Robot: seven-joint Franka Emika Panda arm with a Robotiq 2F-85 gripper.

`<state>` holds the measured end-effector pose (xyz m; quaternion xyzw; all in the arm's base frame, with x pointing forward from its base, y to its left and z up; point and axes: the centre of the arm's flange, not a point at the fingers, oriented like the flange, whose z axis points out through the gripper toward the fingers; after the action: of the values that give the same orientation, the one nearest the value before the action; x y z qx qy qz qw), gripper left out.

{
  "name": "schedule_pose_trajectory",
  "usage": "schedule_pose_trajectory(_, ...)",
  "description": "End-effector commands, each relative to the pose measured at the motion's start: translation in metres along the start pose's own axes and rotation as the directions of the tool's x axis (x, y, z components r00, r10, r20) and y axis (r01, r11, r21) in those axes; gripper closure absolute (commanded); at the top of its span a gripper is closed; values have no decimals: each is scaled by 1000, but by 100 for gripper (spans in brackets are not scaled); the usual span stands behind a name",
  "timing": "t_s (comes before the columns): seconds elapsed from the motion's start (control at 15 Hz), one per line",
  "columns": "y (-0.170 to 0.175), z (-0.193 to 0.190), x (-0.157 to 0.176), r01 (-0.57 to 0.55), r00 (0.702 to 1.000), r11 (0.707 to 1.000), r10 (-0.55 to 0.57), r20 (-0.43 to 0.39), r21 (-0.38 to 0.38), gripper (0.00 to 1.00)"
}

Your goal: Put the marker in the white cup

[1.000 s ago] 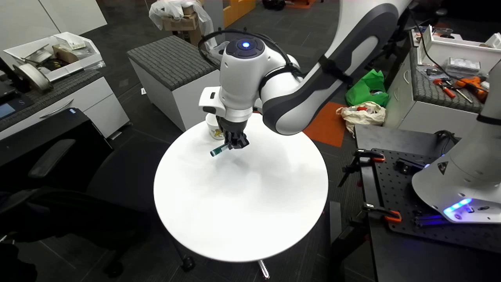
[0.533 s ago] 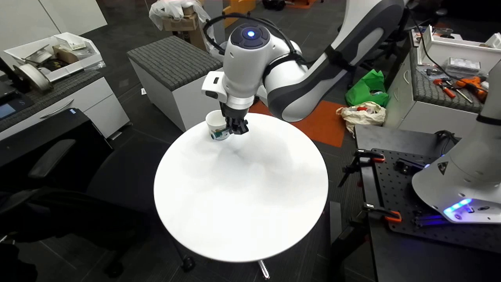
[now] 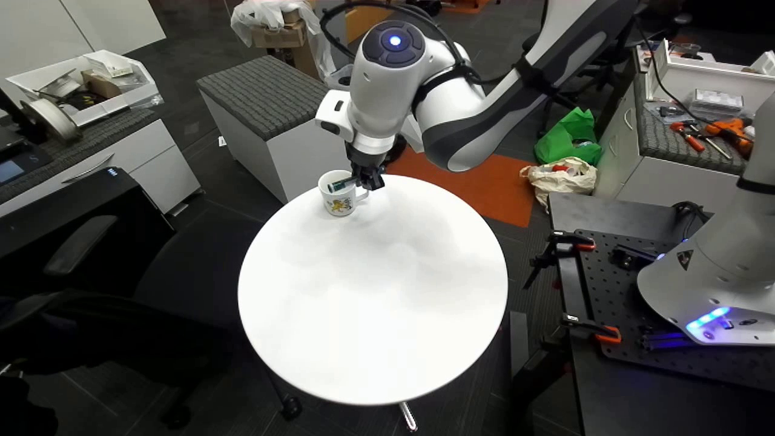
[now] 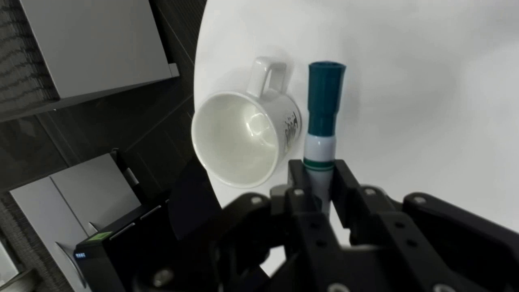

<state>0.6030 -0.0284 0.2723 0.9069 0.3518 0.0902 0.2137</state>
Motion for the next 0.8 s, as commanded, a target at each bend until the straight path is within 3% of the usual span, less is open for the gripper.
schedule_pose_trajectory(0.0,10,-23,-16,-31,997,997,35,65,-64,95)
schedule_pose_trajectory(0.47,40,-43,-43,47,968,991,-13,252,-129,95)
schedule_pose_trajectory(0.73,47,-46,-59,122,935,990,-89,343,-76,95)
